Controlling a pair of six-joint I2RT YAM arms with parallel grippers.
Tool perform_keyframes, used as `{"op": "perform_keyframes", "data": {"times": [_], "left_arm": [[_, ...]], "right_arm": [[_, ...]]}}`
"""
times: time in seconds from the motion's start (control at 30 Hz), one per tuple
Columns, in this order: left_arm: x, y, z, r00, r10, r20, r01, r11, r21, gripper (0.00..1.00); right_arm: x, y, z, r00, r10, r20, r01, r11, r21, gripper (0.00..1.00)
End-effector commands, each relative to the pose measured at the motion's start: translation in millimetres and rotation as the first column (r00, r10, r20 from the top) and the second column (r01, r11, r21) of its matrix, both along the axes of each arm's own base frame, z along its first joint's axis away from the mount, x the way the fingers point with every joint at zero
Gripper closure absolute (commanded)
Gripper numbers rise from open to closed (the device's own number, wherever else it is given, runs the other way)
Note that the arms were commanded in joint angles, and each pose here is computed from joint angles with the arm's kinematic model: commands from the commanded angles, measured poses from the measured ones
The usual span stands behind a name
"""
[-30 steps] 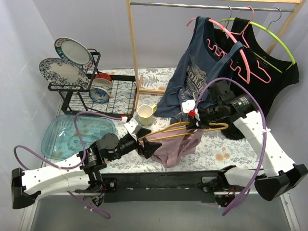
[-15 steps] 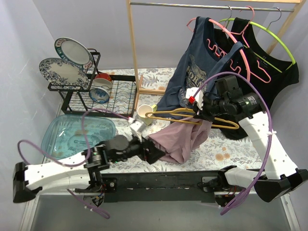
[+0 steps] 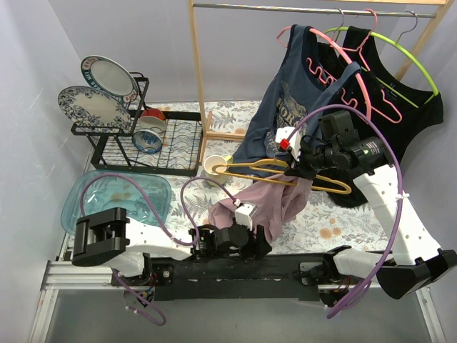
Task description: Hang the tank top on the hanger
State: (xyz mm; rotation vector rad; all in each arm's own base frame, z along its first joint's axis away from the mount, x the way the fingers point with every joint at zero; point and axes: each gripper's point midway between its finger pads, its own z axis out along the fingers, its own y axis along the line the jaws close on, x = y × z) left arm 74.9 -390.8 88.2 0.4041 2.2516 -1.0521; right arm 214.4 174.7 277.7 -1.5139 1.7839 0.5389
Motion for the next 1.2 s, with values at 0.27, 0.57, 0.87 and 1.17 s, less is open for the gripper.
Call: {"op": "perform_keyframes", "data": {"times": [0.27,0.57,0.87,1.17], "left_arm": [[27.9,-53.3,32.7,0.990,0.141,-0.024,-0.143,0.966,-0.218,0.52],[50.6,-35.9,-6.7,0.952,0.302,-0.056,-0.306,0.949,-0.072,0.63],[49.2,-29.2,50.9,0.975,0.222,-0.017,-0.220,0.944,-0.246,1.00],[67.5,124.2,45.2,0.934,0.306,-0.183,-0.353,0.872,-0.340,1.00]], "right_arm": [[-2.3,6.4,19.3,0.998,0.012,0.057,-0.016,0.997,0.072,0.99],[-6.1,5.7,18.4,0.998,0.017,0.056,-0.021,0.997,0.075,0.99],[-4.1,-6.4,14.1,0.996,0.004,0.093,-0.006,1.000,0.017,0.99],[-29.6,-9.0,14.0,0.984,0.112,0.137,-0.120,0.991,0.054,0.99]]}}
